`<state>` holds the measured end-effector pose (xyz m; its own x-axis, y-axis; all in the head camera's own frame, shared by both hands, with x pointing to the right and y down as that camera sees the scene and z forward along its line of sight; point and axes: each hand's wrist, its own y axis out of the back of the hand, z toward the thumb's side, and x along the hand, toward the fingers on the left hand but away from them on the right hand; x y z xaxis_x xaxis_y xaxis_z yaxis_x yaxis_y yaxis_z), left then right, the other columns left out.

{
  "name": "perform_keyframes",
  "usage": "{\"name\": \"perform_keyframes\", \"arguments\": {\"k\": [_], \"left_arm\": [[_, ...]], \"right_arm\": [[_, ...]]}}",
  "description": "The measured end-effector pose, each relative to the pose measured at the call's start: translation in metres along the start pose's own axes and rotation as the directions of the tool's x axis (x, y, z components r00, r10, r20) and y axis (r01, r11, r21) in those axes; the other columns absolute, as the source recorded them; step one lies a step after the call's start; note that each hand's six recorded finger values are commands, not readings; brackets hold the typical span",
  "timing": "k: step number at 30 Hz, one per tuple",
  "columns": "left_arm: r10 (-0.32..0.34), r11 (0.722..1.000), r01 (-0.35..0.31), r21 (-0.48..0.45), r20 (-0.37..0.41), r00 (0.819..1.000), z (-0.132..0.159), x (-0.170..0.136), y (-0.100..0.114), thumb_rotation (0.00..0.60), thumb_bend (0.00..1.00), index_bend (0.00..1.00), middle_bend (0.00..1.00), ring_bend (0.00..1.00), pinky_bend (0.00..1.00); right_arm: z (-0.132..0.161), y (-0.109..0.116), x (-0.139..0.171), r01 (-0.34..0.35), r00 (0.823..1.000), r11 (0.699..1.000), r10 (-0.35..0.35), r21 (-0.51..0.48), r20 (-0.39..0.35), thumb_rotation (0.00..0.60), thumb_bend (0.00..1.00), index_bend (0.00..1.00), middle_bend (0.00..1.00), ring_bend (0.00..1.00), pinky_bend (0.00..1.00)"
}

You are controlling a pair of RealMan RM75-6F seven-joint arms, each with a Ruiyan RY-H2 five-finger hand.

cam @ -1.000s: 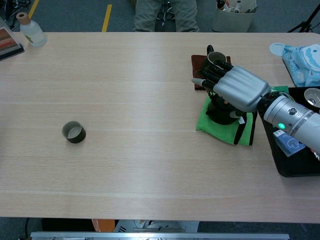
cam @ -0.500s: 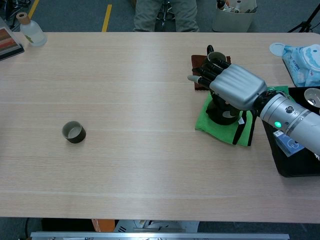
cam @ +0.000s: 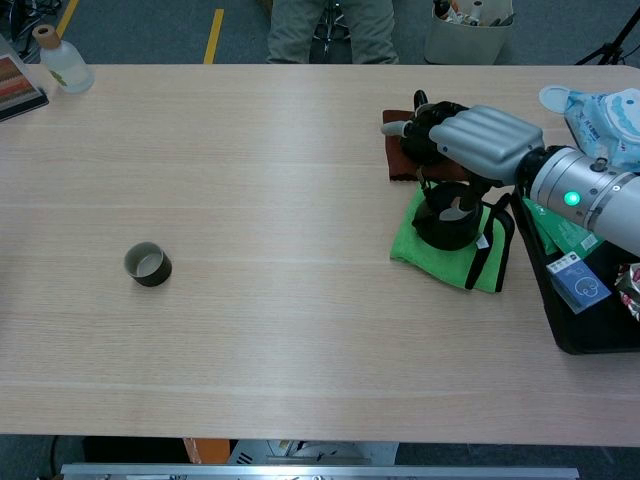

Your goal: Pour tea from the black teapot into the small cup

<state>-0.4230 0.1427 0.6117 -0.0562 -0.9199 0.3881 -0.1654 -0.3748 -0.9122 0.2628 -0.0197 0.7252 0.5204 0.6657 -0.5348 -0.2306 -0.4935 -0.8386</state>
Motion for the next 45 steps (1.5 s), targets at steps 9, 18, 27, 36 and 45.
{"name": "perform_keyframes", "arguments": {"k": [9,18,27,36,45], "left_arm": [[-0.011,1.000,0.011,0.002,-0.016,1.000,-0.002,-0.001,0.000,0.600,0.23,0.12,0.11,0.10,0.07],[-0.017,1.000,0.017,0.009,-0.005,1.000,0.004,0.000,0.000,0.600,0.23,0.12,0.11,0.10,0.07],[-0.017,1.000,0.017,0.011,0.005,1.000,0.008,0.001,0.000,0.600,0.23,0.12,0.11,0.10,0.07],[-0.019,1.000,0.019,0.012,0.005,1.000,0.007,0.000,-0.001,0.600,0.23,0.12,0.11,0.10,0.07],[-0.021,1.000,0.021,0.007,0.003,1.000,0.006,-0.003,-0.002,0.600,0.23,0.12,0.11,0.10,0.07]], "right_arm": [[-0.009,-0.006,-0.017,-0.044,0.998,0.998,0.046,-0.048,0.032,0.600,0.00,0.02,0.30,0.22,0.00],[-0.015,-0.006,-0.009,-0.063,0.997,0.994,0.067,-0.086,0.038,0.600,0.00,0.02,0.33,0.33,0.00],[-0.015,0.004,0.009,-0.053,0.998,0.987,0.058,-0.149,0.029,0.600,0.00,0.02,0.33,0.36,0.00],[-0.010,0.011,0.035,-0.059,0.998,0.985,0.060,-0.163,0.001,0.600,0.00,0.02,0.33,0.37,0.00],[-0.006,0.011,0.063,-0.081,0.997,0.987,0.079,-0.136,-0.016,0.600,0.00,0.02,0.33,0.37,0.00]]}}
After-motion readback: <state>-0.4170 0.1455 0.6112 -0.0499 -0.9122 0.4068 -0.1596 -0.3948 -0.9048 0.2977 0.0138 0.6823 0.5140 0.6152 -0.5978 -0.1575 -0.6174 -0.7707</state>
